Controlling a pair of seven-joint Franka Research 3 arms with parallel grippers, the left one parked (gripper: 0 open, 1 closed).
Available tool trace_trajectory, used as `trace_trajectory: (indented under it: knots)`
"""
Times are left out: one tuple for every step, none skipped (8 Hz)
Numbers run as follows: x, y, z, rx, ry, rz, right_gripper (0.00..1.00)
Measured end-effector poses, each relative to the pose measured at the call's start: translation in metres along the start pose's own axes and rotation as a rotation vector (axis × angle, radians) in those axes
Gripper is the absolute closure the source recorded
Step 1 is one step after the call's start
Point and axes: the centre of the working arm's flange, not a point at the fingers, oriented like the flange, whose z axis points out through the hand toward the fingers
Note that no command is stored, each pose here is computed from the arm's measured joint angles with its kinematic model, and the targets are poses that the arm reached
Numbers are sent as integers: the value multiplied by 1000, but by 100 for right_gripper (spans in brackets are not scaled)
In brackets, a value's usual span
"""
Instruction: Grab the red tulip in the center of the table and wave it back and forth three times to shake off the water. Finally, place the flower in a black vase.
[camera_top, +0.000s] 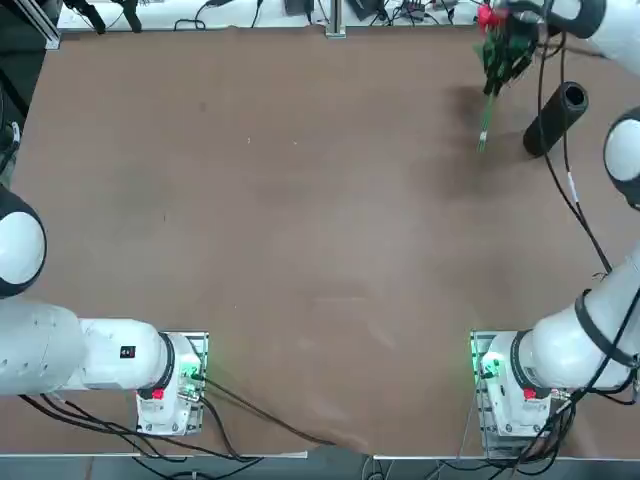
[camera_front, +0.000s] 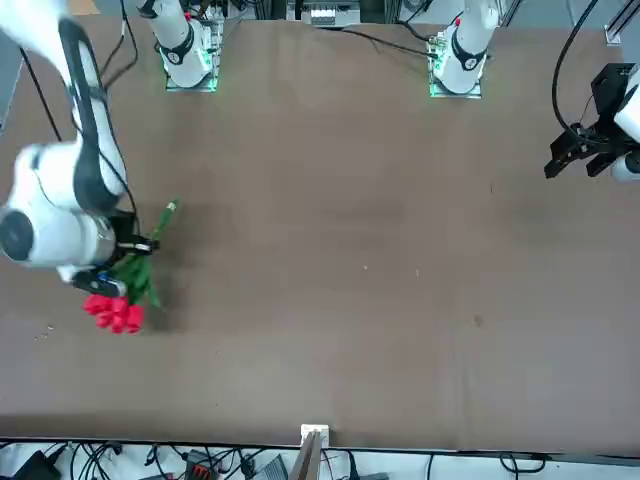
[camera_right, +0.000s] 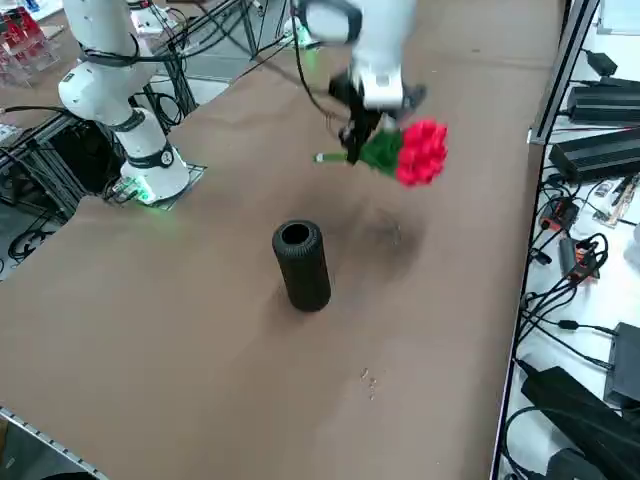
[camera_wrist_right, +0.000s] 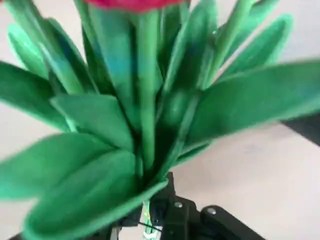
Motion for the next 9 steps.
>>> trace_trajectory:
  knots:
    - [-10,4,-42,-51,105,48,89]
    - [-17,13,-80,-80,208,94,89]
    - [-24,29,-109,-95,281,131,89]
    - [-26,51,-131,-106,332,182,89]
    - [-22,81,-152,-109,393,234,89]
    - [-18,108,-171,-101,465,273,89]
    - [-15,124,-183,-86,533,291,89]
    - [-11,130,-188,-79,586,284,89]
    - [-8,139,-189,-80,614,271,89]
